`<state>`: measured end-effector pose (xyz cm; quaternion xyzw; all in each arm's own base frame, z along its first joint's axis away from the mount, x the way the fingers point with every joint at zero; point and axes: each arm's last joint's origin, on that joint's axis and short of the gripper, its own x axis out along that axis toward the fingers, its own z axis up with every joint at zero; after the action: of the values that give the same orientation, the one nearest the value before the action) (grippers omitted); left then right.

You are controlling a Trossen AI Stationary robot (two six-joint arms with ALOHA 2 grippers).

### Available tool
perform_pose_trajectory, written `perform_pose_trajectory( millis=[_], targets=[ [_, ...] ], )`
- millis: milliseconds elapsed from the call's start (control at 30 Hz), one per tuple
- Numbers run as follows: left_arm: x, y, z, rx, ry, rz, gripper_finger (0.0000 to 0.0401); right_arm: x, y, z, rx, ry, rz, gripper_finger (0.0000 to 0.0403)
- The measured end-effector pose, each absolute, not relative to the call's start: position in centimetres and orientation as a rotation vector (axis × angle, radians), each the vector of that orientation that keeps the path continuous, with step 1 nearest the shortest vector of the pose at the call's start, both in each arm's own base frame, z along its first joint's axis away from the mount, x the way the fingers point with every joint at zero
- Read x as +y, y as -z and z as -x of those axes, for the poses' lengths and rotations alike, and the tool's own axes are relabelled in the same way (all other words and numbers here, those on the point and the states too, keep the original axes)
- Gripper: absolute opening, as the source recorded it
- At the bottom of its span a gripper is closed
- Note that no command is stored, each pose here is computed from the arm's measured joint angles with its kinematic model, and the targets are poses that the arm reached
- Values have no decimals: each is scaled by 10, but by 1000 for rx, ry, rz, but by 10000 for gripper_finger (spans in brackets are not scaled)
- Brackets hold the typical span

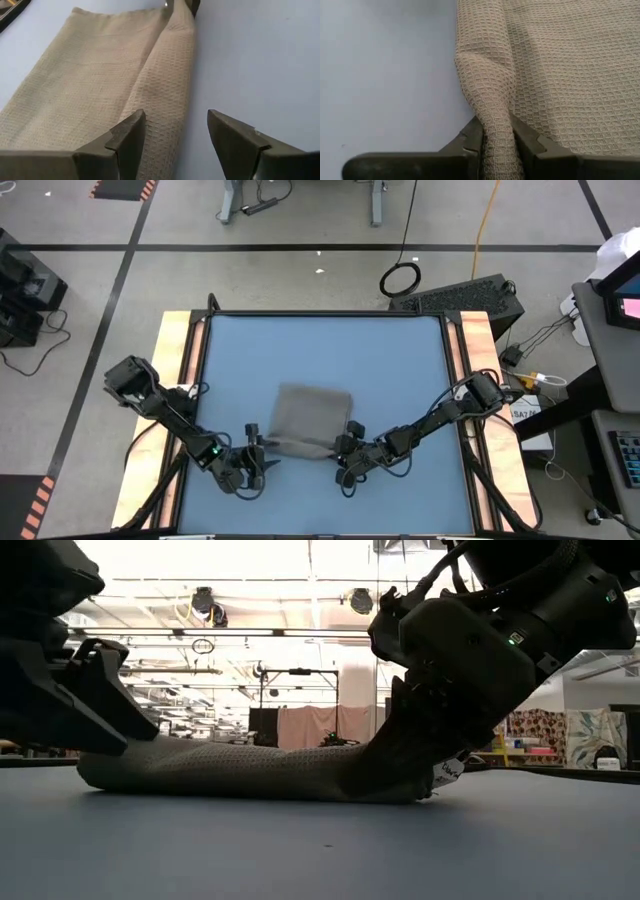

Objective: Roll towel
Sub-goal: Roll the gray towel

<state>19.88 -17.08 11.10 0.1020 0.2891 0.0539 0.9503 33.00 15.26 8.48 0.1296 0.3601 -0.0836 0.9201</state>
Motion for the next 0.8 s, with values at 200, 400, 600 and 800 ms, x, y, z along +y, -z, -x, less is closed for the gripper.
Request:
perform_pose_trajectory(
  millis=[200, 400, 600, 800],
  targets=[
    [-164, -108, -203, 610, -144, -215, 274, 153, -85, -330, 741, 171, -269, 50],
    [-151, -105, -212, 690, -112, -158, 311, 153, -85, -330, 741, 170, -270, 50],
    [-137, -103, -223, 760, -97, -65, 265, 153, -85, -330, 740, 168, -263, 51],
    [-126, -103, -230, 802, -86, 58, 159, 154, -91, -330, 718, 140, -222, 92]
  ],
)
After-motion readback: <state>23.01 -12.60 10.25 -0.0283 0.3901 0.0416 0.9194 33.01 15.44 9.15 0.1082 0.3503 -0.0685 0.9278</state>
